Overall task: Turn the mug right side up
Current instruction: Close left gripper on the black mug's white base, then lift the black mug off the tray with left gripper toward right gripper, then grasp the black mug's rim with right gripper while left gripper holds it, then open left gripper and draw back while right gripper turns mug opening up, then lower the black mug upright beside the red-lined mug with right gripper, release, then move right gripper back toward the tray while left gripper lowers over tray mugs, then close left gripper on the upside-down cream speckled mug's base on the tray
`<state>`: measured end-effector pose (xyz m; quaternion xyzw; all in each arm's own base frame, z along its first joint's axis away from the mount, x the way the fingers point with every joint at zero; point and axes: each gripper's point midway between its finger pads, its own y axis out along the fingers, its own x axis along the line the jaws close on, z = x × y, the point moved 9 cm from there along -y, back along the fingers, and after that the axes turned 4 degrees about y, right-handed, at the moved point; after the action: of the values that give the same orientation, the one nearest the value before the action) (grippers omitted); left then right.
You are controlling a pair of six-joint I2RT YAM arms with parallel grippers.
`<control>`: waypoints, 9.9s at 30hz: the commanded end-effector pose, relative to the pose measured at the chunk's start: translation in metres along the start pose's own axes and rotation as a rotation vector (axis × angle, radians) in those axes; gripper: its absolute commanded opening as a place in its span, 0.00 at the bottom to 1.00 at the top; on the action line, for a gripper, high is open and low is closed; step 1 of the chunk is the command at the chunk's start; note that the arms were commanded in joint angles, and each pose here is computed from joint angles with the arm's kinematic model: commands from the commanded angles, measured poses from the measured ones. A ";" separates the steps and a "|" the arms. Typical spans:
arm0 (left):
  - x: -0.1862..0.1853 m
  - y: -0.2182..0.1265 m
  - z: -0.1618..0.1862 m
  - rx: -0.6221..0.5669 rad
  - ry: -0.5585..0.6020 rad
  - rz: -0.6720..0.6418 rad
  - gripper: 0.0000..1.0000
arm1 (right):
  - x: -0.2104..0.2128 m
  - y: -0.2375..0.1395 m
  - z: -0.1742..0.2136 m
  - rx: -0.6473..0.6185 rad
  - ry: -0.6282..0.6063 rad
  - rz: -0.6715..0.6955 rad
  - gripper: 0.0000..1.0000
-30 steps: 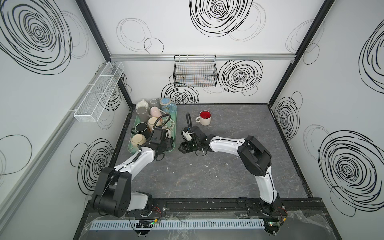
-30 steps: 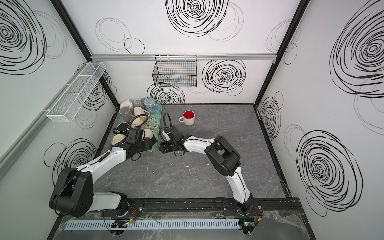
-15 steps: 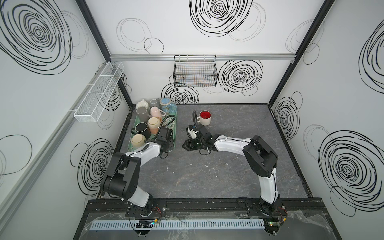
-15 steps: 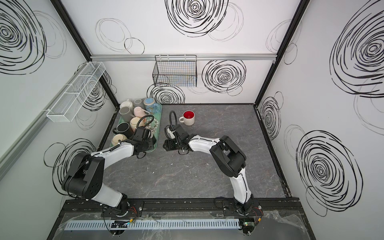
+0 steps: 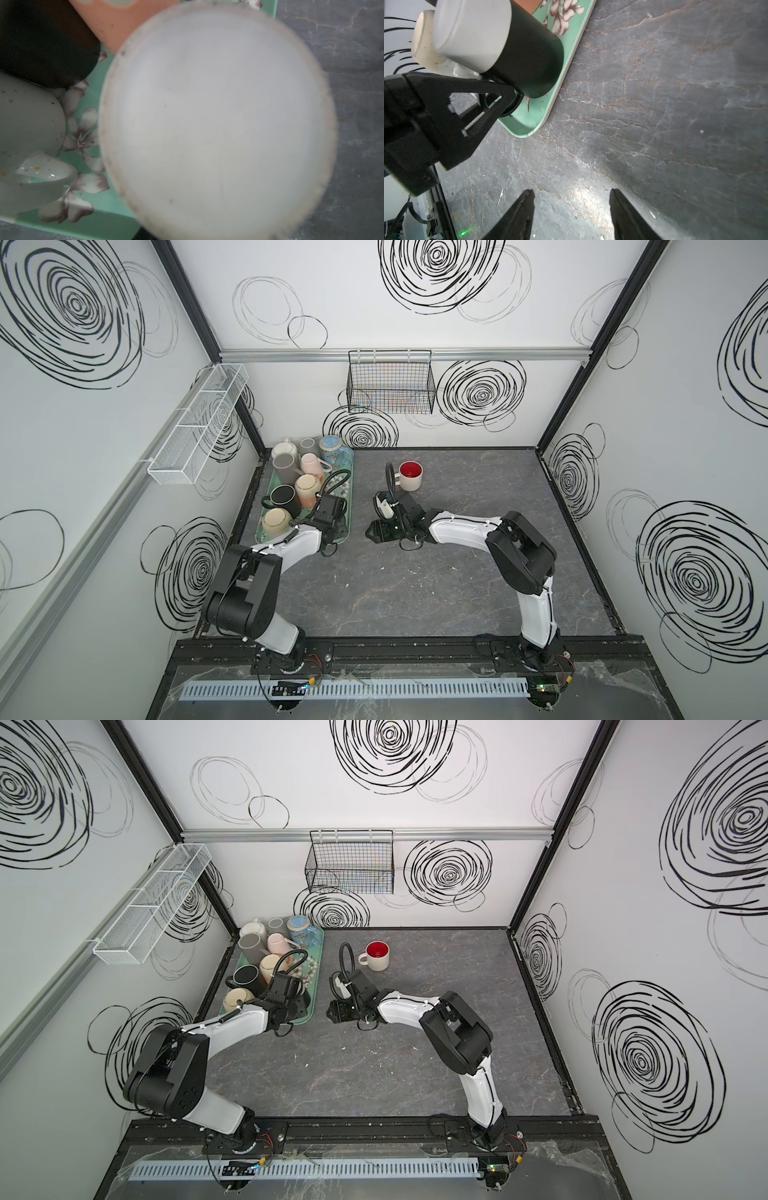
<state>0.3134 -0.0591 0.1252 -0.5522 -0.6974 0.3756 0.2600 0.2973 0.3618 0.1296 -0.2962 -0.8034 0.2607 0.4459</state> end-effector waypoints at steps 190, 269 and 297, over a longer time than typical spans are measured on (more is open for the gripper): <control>-0.126 -0.069 -0.069 -0.093 0.134 0.880 0.52 | -0.219 -0.122 -0.160 -0.024 -1.093 0.621 0.03; 0.110 -0.023 -0.073 -0.041 0.024 0.180 0.82 | 0.009 -0.063 -0.006 0.067 -0.365 -0.312 0.66; 0.007 -0.087 -0.124 -0.212 0.185 0.082 0.85 | -0.007 -0.080 0.001 0.057 -0.236 -0.152 0.65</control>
<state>0.3721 -0.0397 0.2354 -0.6724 -0.6327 0.2791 0.2640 0.2783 0.3075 0.1652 -0.1669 -0.8652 0.2926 0.3715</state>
